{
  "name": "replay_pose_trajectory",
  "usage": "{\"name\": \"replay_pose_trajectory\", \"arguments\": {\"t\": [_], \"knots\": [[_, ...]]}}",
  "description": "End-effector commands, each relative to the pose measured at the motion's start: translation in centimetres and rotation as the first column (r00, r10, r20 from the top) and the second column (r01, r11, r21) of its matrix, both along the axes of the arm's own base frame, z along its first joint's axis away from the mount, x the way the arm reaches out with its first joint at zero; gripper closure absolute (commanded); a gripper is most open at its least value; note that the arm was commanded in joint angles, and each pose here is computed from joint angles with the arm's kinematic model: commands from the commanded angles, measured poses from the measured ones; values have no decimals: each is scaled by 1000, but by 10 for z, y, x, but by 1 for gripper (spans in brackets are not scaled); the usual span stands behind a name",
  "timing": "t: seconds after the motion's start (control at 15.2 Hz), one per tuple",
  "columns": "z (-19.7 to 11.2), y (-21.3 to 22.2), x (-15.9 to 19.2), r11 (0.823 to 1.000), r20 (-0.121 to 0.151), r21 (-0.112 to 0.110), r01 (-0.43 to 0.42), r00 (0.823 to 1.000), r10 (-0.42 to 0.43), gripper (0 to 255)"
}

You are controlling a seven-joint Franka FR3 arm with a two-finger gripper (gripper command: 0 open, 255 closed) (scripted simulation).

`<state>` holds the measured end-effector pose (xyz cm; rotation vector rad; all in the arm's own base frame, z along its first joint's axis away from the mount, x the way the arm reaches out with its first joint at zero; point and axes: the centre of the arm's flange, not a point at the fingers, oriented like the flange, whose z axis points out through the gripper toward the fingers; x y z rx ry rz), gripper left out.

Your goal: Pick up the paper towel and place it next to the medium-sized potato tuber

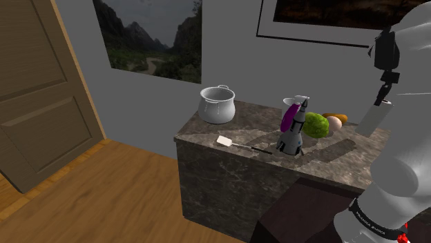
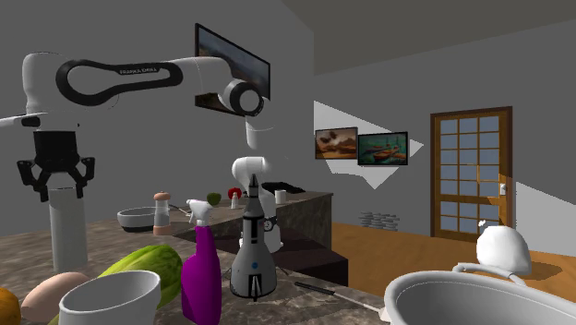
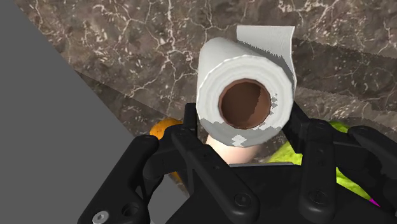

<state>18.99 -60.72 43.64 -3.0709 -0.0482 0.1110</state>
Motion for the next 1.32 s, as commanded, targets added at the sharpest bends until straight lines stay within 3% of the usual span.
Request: {"name": "replay_pose_trajectory", "arguments": {"t": [0.0, 0.26, 0.79, 0.86, 1.19, 1.25], "knots": [[-10, 0, 1, 1000, 0, 0, 0, 1000, 0, 255], [-31, 0, 1, 1000, 0, 0, 0, 1000, 0, 255], [-33, 0, 1, 1000, 0, 0, 0, 1000, 0, 255], [-33, 0, 1, 1000, 0, 0, 0, 1000, 0, 0], [-33, 0, 1, 1000, 0, 0, 0, 1000, 0, 0], [-20, -1, 2, 1000, 0, 0, 0, 1000, 0, 0]]}}
